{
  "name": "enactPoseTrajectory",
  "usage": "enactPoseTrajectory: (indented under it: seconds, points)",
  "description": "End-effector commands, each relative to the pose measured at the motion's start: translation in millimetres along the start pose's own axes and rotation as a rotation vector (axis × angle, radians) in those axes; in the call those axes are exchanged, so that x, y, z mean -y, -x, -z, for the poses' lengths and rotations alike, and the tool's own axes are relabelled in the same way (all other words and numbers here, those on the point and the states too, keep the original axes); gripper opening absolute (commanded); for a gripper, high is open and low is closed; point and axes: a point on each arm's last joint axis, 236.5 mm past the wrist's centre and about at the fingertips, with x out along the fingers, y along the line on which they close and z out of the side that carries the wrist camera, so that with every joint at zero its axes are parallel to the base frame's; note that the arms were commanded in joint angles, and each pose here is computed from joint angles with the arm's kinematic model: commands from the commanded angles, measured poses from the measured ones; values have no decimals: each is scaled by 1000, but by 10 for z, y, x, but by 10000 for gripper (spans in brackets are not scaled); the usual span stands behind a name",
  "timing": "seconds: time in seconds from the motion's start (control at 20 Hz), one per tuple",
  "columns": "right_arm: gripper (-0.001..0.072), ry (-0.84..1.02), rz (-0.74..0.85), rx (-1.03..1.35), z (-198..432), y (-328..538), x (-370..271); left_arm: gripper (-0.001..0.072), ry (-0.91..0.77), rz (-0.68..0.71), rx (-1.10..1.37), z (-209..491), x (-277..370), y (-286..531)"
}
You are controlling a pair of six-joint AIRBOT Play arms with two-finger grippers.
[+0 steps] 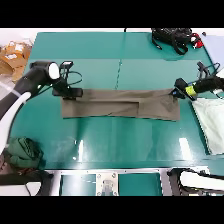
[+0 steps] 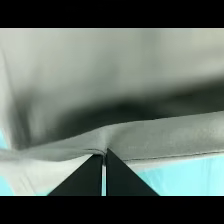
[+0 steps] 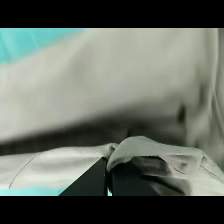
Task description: Fold the shirts.
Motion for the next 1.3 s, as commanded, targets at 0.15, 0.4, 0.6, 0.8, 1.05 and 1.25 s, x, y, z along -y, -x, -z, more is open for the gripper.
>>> enactPoseTrajectory:
  seconds: [0.15, 0.4, 0.6, 0.8, 1.05, 1.25]
  points:
    - [26, -23, 5, -3, -631, -710, 112, 150, -28, 16, 123, -806, -86, -467]
    - [326, -18, 5, 17, -836, -528, 289, 719, -34, 14, 264, -1196, -64, -272]
    - [599, 77, 0, -64, -743, -191, 720, 718, -59, -25, 263, -1273, -109, -19]
    - [606, 61, -156, -189, -510, -204, 1018, 718, -53, -13, 211, -1170, -77, 23]
    - [699, -16, -358, -281, -379, -607, 1051, 718, -41, 13, 137, -996, -22, -7]
    - [699, 112, -403, -318, -271, -817, 775, 718, -17, 90, 102, -914, 154, -8]
